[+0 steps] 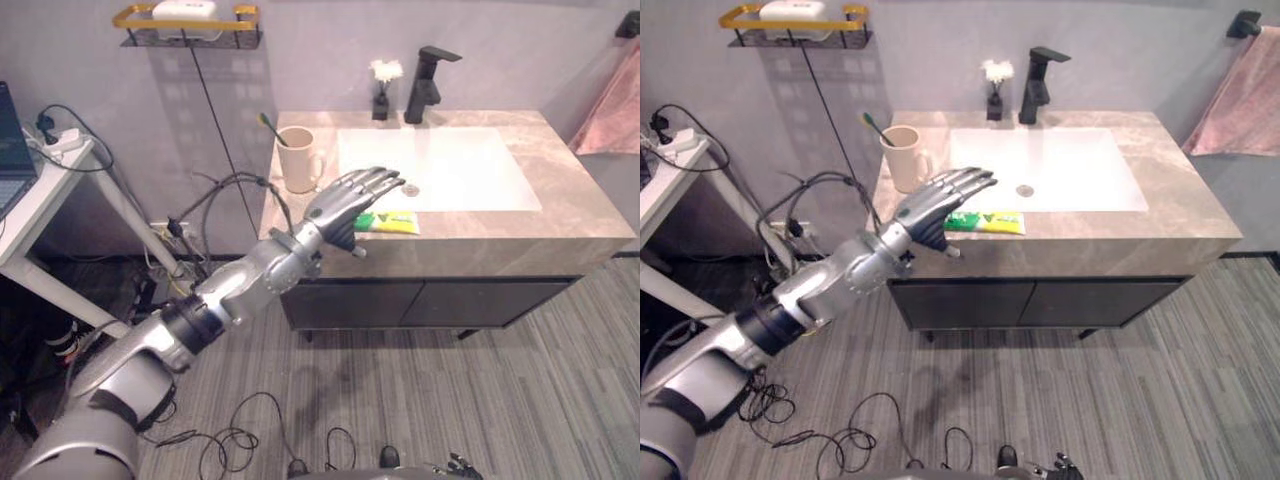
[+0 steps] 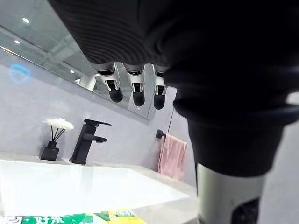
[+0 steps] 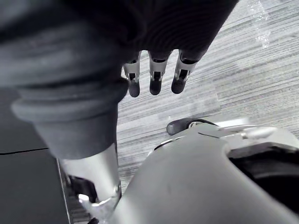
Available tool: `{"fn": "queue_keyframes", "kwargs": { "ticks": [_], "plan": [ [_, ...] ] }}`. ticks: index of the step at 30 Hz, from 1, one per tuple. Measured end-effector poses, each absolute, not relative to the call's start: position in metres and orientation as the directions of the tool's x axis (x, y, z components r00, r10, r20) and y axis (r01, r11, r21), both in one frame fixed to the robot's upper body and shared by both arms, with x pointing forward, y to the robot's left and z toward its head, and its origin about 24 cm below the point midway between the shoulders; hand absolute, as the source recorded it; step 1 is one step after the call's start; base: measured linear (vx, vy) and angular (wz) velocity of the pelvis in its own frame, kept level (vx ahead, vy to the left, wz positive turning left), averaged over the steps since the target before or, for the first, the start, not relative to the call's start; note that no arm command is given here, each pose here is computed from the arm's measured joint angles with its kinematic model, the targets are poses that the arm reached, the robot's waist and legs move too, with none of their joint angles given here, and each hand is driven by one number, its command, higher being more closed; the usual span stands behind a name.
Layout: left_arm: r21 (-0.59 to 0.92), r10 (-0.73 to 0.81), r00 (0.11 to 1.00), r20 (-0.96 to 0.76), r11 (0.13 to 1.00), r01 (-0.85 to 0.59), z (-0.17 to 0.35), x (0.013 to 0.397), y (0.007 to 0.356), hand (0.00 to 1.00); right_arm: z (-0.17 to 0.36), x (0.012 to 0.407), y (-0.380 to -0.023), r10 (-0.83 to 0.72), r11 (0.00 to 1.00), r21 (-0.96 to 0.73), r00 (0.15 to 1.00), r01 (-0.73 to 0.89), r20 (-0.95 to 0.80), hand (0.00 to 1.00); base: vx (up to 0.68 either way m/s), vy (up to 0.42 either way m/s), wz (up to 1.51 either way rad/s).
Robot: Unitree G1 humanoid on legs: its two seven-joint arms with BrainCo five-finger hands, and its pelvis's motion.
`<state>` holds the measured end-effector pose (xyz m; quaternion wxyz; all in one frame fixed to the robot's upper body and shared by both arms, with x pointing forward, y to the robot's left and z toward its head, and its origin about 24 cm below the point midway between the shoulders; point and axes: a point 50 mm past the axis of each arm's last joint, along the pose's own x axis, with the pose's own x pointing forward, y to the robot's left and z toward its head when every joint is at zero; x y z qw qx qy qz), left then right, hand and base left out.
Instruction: Organize washtable
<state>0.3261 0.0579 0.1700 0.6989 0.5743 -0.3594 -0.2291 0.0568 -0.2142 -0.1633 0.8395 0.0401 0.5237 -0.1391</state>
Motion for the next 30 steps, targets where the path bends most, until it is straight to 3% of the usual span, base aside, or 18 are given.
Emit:
{"fn": "queue_keyframes", "kwargs": {
  "ticks": [19, 30],
  "plan": [
    [0.998, -0.698, 0.716, -0.019, -0.058, -0.030, 0.148, 0.359, 0.070, 0.00, -0.160, 0.065, -0.216, -0.209, 0.957, -0.087, 0.445, 0.278, -0.871, 0.00, 0.00, 0.001, 0.01],
    [0.994, -0.670, 0.740, -0.054, -0.108, -0.025, 0.167, 0.374, 0.068, 0.00, -0.157, 0.065, -0.218, -0.217, 0.954, -0.087, 0.463, 0.286, -0.860, 0.00, 0.00, -0.001, 0.00]
  ]
}}
